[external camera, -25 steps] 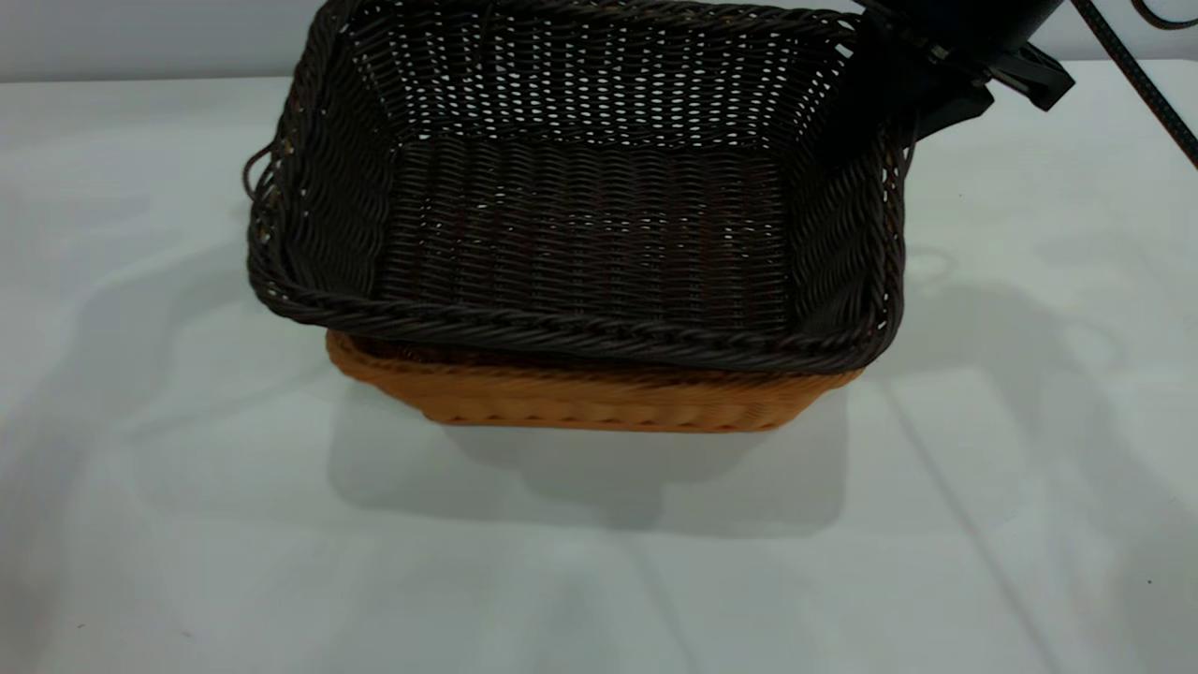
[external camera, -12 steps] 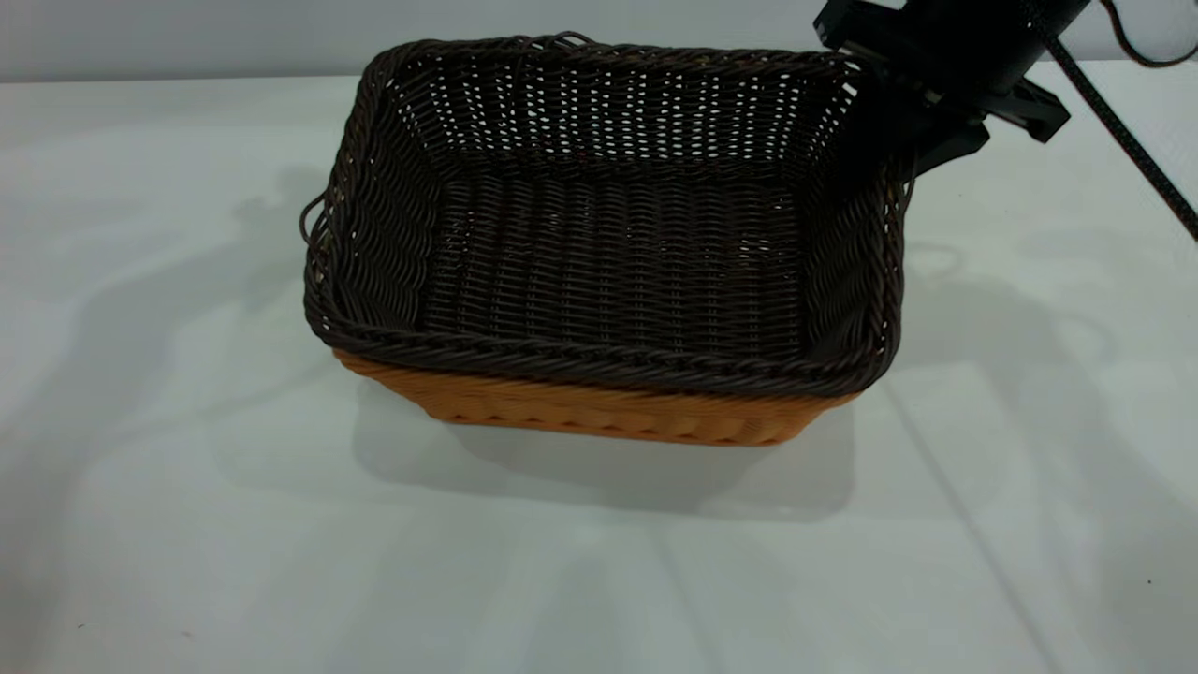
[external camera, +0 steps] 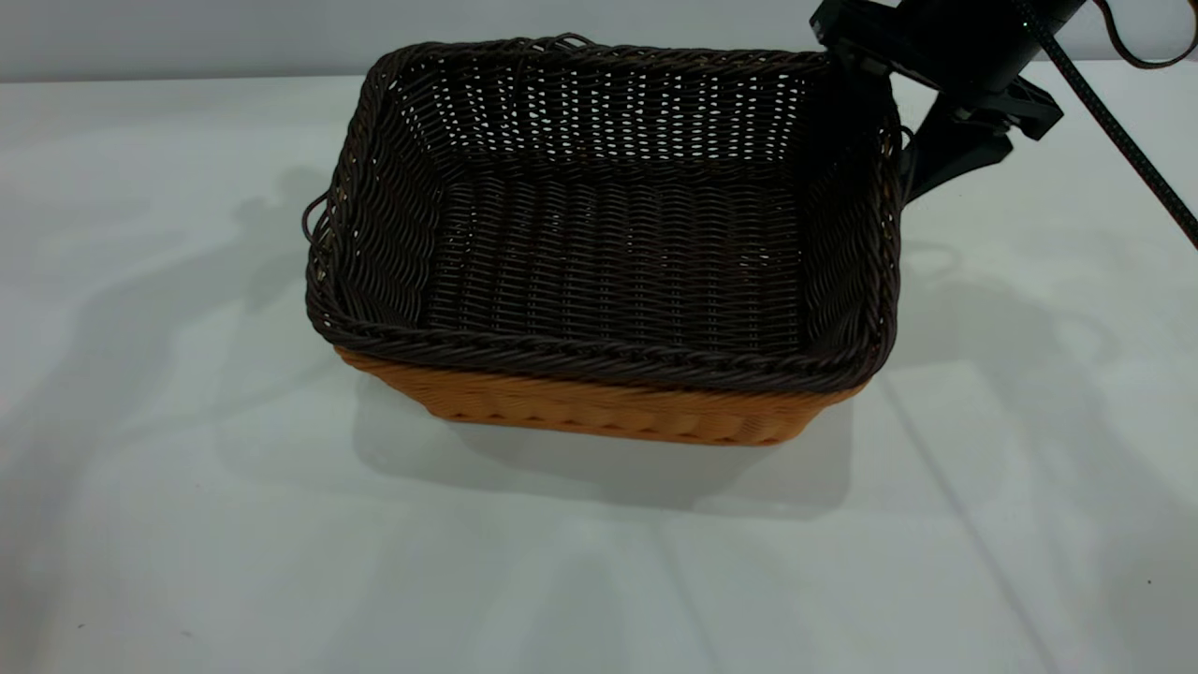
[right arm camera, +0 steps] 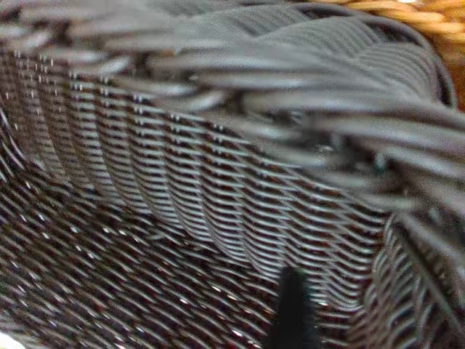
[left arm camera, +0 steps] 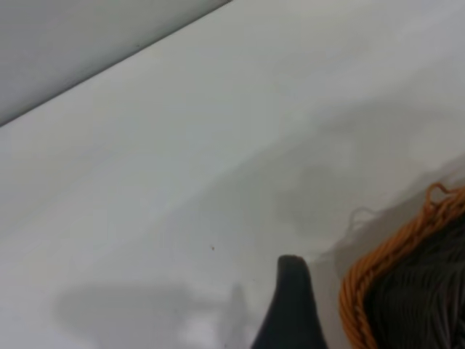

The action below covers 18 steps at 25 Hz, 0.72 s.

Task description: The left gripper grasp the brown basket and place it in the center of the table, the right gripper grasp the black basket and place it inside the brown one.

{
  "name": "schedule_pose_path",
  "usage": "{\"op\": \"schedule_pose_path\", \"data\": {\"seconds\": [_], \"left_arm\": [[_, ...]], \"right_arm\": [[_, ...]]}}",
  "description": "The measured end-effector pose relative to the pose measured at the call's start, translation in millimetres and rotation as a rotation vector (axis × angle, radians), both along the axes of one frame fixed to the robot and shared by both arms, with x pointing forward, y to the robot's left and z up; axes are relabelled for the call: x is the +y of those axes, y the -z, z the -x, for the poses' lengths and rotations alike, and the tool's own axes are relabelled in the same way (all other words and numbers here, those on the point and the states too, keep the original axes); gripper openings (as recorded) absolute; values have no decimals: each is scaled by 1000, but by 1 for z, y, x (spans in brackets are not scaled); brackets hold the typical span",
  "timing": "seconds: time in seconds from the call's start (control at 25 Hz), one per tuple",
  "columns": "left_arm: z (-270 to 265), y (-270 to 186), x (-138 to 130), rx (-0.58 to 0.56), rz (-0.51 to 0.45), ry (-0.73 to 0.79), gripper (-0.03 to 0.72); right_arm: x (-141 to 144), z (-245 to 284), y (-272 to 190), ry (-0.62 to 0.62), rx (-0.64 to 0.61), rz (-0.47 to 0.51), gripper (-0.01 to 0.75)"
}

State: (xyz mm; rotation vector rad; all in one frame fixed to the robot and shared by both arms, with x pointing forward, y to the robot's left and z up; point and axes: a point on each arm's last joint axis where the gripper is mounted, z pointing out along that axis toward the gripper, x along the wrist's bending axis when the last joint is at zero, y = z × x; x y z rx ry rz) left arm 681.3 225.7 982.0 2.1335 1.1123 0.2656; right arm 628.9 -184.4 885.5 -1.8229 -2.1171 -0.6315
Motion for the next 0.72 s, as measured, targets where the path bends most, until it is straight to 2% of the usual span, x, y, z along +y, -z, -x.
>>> {"op": "schedule_pose_path", "data": {"seconds": [0.08, 0.24, 0.52, 0.72], "left_arm": [[0, -3, 1, -13, -4, -4, 523], [3, -27, 3, -91, -32, -10, 523], [34, -108, 11, -268, -98, -25, 524], [76, -163, 17, -299, -102, -66, 524]], "right_arm": [[-1, -1, -4, -26, -35, 14, 583], [-12, -6, -40, -12, -171, 40, 602], [-53, 18, -169, 48, -512, 77, 594], [-56, 88, -261, -28, -688, 70, 594]]}}
